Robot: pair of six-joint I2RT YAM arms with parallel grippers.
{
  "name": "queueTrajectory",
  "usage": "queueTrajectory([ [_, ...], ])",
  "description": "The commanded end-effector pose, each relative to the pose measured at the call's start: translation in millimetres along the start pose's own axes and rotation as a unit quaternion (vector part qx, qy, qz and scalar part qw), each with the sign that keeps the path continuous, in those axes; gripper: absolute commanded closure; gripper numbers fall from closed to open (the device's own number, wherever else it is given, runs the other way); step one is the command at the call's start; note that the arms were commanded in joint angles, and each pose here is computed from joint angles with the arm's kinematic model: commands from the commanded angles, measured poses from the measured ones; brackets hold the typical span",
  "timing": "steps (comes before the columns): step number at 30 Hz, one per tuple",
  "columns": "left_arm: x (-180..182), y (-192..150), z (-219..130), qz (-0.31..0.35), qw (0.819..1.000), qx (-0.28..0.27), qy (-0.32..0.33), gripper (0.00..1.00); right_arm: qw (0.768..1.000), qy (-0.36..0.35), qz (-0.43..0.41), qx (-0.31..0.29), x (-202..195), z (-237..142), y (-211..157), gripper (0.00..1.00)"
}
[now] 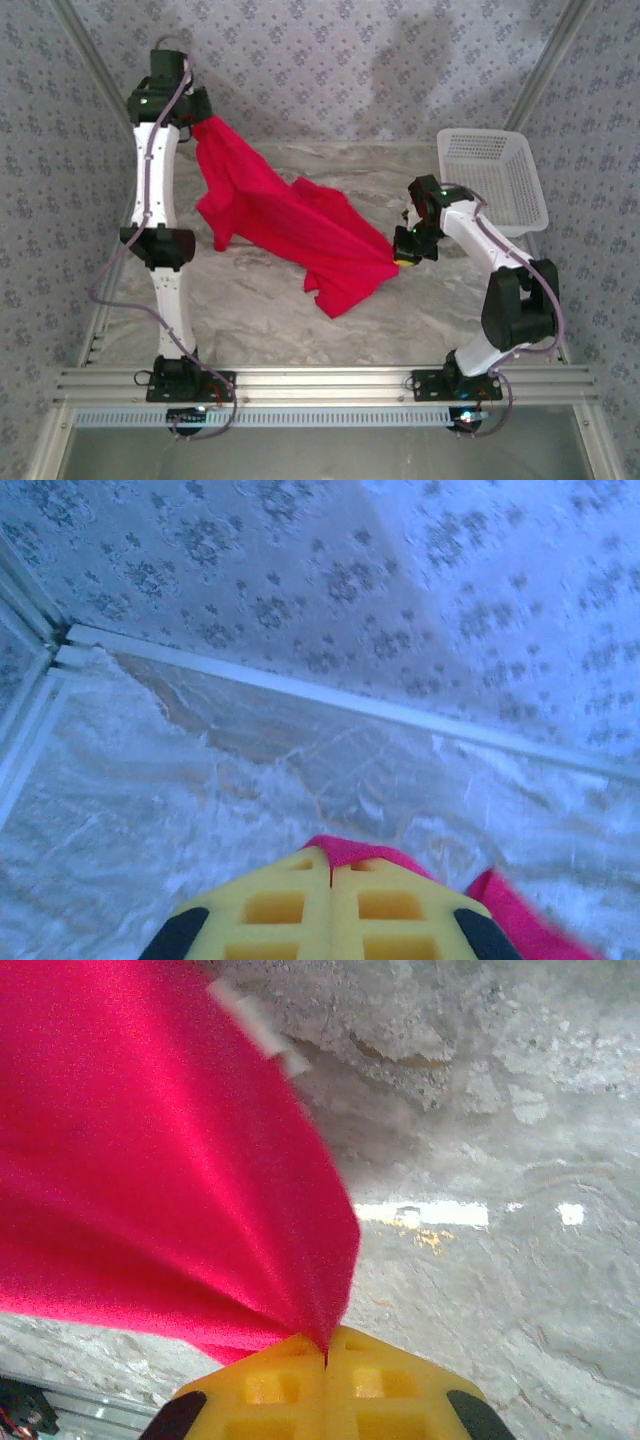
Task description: Fold the inside-out t-shirt
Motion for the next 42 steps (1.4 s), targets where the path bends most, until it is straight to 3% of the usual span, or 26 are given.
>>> queueTrajectory([
  [1, 8.3, -20.4, 52.4, -0.066, 0.995, 0.043, -0.064, 1.00, 1.000, -0.027, -0.005, 0.008, -13.1, -5.0, -10.1, 1.00],
  [4, 13.8, -38.0, 84.7, -0.091, 0.990, 0.071, -0.081, 1.00, 0.999, -0.024, -0.007, 0.026, -10.1, 4.5, -12.2, 1.00],
  [7, 21.0, -55.2, 108.5, -0.108, 0.985, 0.099, -0.089, 0.83, 0.997, -0.061, -0.010, 0.051, -18.2, 15.8, -15.7, 1.00],
  [8, 24.1, -60.8, 113.9, -0.114, 0.983, 0.109, -0.090, 0.72, 0.996, -0.073, -0.008, 0.057, -20.8, 19.2, -16.4, 0.98],
  [9, 27.1, -64.2, 115.7, -0.119, 0.982, 0.116, -0.088, 0.57, 0.995, -0.079, -0.008, 0.060, -21.6, 21.0, -17.1, 0.91],
  [10, 28.8, -67.3, 115.5, -0.122, 0.981, 0.123, -0.085, 0.51, 0.995, -0.081, -0.009, 0.060, -19.5, 20.3, -16.6, 0.74],
  [12, 30.1, -71.7, 108.4, -0.116, 0.981, 0.137, -0.074, 0.44, 0.996, -0.072, -0.015, 0.041, -7.0, 12.1, -10.9, 0.51],
  [14, 31.1, -77.7, 92.4, -0.093, 0.982, 0.157, -0.040, 0.35, 0.998, -0.053, -0.027, 0.001, 15.6, -3.2, 2.8, 0.37],
  [19, 31.6, -116.8, 60.9, -0.032, 0.970, 0.238, 0.049, 0.40, 0.996, 0.015, -0.041, -0.073, 77.2, -11.4, 53.3, 0.35],
  [23, 26.2, -165.1, 58.7, -0.043, 0.963, 0.264, 0.036, 0.46, 0.992, 0.063, -0.032, -0.103, 114.5, 10.7, 101.2, 0.36],
  [28, 36.2, -204.4, 66.4, -0.071, 0.956, 0.281, 0.031, 0.46, 0.994, 0.052, -0.031, -0.094, 132.6, 46.4, 142.9, 0.38],
  [32, 33.2, -206.0, 82.6, -0.079, 0.956, 0.282, 0.015, 0.42, 0.995, 0.036, -0.023, -0.088, 137.3, 70.7, 165.2, 0.38],
  [35, 31.2, -191.5, 97.3, -0.087, 0.964, 0.253, 0.006, 0.40, 0.994, 0.026, -0.023, -0.104, 140.8, 84.2, 179.0, 0.38],
  [42, 30.9, -160.1, 143.9, -0.114, 0.974, 0.195, -0.001, 0.42, 0.991, 0.001, -0.050, -0.124, 151.9, 104.0, 180.2, 0.37],
])
Point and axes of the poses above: each hand's point on the last joint's axis, 136 mm out from that joint toward the fingers, its own z axis out along the fingers, its own x axis along the line the jaws close on, y = z × x, the point moved 4 cm from there along -z, back along the fingers, and after that the axes turned 12 degrees about z, right-handed, at the moved point
